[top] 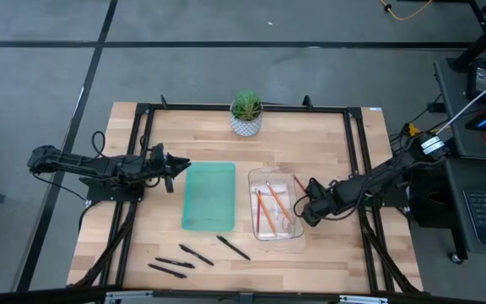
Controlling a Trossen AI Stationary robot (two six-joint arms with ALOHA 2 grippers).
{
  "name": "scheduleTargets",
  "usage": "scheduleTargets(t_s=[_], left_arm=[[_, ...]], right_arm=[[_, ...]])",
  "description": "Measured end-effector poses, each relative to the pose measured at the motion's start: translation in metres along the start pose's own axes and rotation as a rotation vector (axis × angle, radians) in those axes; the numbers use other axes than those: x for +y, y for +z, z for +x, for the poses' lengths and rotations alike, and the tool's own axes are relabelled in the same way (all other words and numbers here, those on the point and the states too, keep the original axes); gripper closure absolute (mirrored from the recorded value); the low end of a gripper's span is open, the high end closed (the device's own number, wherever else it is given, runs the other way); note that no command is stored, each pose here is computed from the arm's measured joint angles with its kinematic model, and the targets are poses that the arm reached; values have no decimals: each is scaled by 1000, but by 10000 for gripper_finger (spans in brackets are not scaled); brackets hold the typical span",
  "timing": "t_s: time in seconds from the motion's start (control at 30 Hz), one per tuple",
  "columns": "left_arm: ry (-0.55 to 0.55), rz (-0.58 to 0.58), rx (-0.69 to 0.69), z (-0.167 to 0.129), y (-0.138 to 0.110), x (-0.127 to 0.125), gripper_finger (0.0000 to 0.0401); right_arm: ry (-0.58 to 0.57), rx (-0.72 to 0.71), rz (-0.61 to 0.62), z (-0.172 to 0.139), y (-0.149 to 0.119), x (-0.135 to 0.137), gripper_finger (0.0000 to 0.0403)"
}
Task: Sort pens & pencils
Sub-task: Put the red pencil into the transparent bin
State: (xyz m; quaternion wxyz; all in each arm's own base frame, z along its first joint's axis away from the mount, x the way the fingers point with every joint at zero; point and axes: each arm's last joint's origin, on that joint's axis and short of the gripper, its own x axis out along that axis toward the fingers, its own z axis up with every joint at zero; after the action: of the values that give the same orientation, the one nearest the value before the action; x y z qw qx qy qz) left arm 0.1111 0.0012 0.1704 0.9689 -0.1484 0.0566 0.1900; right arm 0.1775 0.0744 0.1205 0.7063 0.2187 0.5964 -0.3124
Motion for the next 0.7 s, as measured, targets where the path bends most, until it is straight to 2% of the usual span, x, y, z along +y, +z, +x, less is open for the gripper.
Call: scheduleTargets(t_s=[0.17,0.2,0.43,0.7], left_arm=[[0,-8,0,0,0,0,332],[0,-8,0,0,0,0,332],[1,-8,0,0,0,0,332],[1,-7,2,0,0,0,332]], right_arm=[[-10,18,13,0,2,-2,378],[-10,21,15,0,2,-2,386],[3,19,98,-4,1,-5,388],[-12,-24,174,-26,-3,-28,392]])
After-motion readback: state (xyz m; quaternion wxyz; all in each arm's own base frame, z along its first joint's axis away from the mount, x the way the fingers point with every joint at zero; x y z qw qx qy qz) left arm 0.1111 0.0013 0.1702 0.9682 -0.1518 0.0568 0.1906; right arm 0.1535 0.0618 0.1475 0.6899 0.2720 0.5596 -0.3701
